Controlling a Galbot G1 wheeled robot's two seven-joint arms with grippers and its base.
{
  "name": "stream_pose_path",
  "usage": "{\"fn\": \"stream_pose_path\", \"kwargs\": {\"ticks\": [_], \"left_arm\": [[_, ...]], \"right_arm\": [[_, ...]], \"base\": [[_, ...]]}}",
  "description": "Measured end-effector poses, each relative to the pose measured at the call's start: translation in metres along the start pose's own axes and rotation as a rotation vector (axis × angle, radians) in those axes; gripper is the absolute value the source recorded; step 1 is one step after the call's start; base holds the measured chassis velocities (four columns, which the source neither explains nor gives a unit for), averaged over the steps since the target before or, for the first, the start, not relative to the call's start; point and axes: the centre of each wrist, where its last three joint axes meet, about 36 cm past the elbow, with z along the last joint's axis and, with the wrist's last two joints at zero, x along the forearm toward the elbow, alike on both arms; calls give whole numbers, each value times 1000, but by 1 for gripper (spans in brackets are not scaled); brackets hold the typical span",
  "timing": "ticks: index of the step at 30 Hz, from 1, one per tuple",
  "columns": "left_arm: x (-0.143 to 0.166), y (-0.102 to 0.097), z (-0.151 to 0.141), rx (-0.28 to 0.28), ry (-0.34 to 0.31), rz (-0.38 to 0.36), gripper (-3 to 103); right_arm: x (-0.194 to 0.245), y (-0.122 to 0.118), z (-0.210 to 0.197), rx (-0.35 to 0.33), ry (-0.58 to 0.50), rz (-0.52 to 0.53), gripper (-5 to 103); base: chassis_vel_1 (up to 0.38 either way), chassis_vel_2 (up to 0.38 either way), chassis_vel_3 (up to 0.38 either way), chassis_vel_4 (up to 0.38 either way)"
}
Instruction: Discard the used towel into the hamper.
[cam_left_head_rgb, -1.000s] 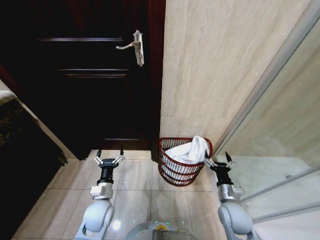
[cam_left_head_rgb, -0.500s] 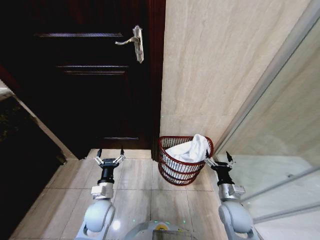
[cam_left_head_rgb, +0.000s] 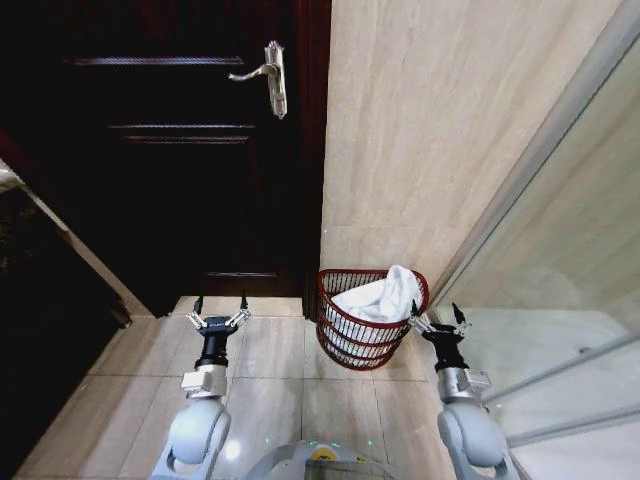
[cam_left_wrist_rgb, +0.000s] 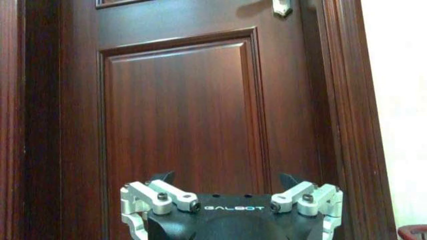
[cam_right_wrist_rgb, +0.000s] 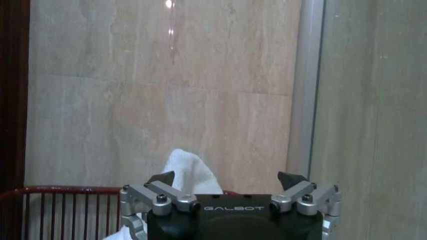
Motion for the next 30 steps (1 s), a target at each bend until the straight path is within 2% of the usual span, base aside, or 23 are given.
{"fn": "stream_pose_path", "kwargs": {"ticks": [5, 8, 12, 30], "left_arm": [[0, -2, 1, -6, -3, -2, 100], [-1, -3, 7, -30, -38, -7, 100], [-2, -10, 11, -6, -74, -38, 100], [0, -23, 11, 24, -69, -31, 100]], "right_arm": [[2, 0, 1, -13, 4, 3, 100], [3, -1, 0, -23, 7, 2, 100], [3, -1, 0, -27, 11, 5, 100], [4, -4, 3, -35, 24, 2, 100]], "base": [[0, 0, 0, 0], [0, 0, 0, 0], [0, 0, 0, 0], [0, 0, 0, 0]]}}
